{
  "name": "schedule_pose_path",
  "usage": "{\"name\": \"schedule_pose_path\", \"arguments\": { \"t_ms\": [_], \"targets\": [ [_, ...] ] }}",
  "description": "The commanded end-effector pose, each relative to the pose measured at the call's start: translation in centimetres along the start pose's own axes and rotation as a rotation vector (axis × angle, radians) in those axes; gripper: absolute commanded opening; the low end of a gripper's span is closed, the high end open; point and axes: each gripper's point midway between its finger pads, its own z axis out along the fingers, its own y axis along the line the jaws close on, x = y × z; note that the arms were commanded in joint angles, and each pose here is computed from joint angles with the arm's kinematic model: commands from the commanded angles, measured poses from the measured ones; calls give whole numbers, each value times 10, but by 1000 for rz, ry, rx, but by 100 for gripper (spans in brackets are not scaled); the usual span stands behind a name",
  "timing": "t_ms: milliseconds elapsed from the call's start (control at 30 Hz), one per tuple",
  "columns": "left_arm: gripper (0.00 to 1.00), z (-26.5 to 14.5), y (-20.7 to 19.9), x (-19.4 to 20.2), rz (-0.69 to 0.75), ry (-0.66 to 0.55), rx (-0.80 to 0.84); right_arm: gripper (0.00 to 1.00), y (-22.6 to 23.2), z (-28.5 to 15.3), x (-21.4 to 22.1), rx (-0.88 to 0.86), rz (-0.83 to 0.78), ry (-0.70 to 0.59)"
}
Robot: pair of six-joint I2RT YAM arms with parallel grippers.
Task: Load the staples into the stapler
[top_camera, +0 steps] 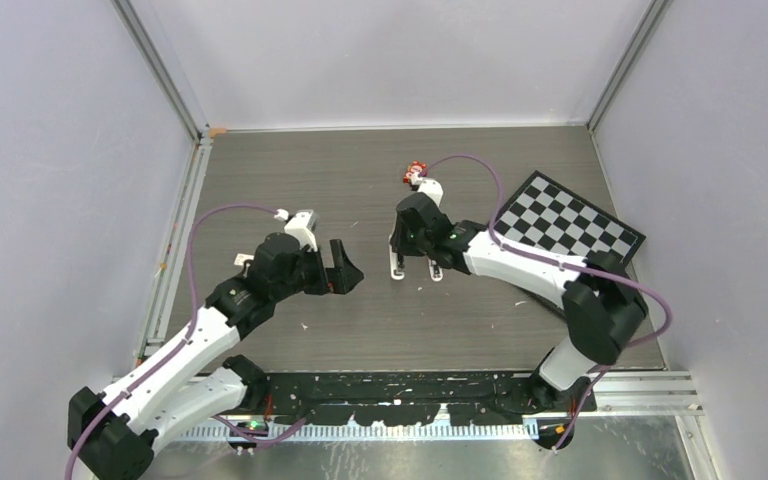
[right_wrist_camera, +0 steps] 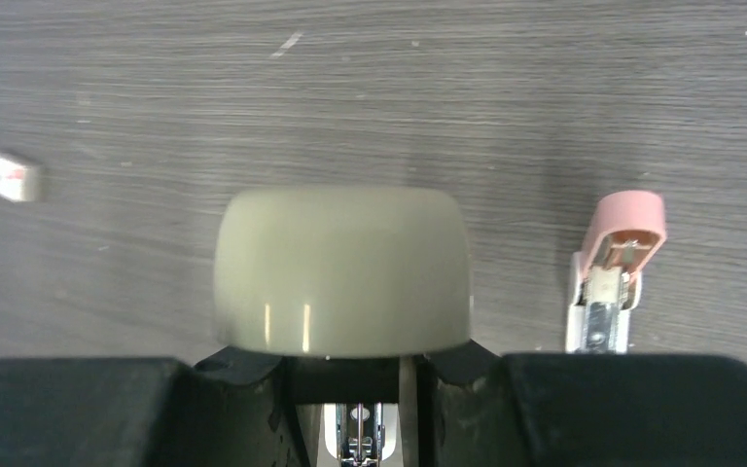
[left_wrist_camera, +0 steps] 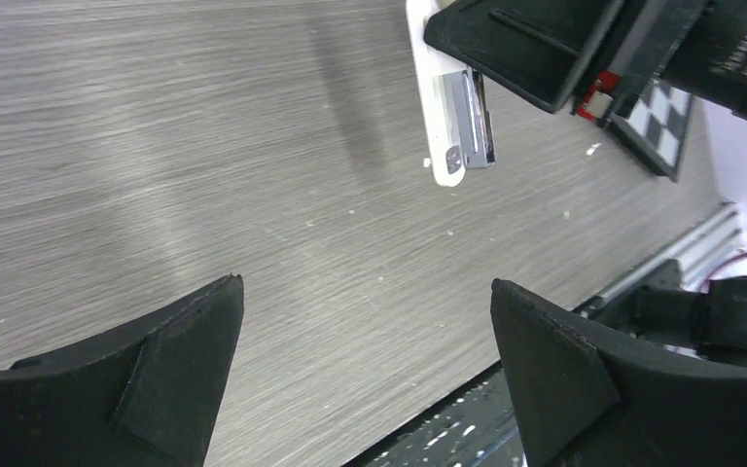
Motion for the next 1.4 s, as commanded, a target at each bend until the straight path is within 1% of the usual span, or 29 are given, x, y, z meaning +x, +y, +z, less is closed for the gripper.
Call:
{"name": "schedule_pose_path", "arguments": {
  "t_ms": [0, 133, 267, 500, 600, 667, 767, 933, 1033, 1100, 1233, 1267, 1367],
  "targets": [
    [100, -15, 21, -13, 96, -32, -136, 26, -6, 16, -16, 89, -72, -29],
    [100, -26, 40, -16, 128, -39, -244, 27, -11, 39, -12, 153, -98, -9],
    [100, -35, 48, -20, 141, -63, -289, 27, -19, 59, 1, 209, -125, 17],
    [100, -45, 57, -26, 127, -113, -342, 28, -21, 76, 24, 255, -146, 77],
    [100, -46, 60, -27, 117, -119, -363, 29, -24, 77, 30, 274, -146, 78],
    [100, -47, 65, -25, 110, -115, -388, 32, -26, 78, 31, 289, -142, 77],
    [100, -47, 70, -24, 98, -115, -419, 39, -31, 77, 32, 317, -137, 79],
    [100, -51, 79, -24, 77, -123, -474, 59, -25, 70, 26, 289, -121, 67],
    [100, -53, 84, -25, 51, -138, -506, 68, -16, 58, 18, 255, -114, 65],
    [100, -56, 88, -27, 27, -157, -537, 77, -12, 46, 13, 229, -118, 66],
    [100, -65, 104, -33, -48, -207, -660, 97, -4, 17, 1, 157, -107, 43],
    [100, -68, 108, -36, -59, -220, -694, 99, -3, 10, -1, 143, -106, 37],
    [100, -72, 118, -39, -103, -224, -782, 100, 1, -17, -11, 84, -94, 5]
  ]
}}
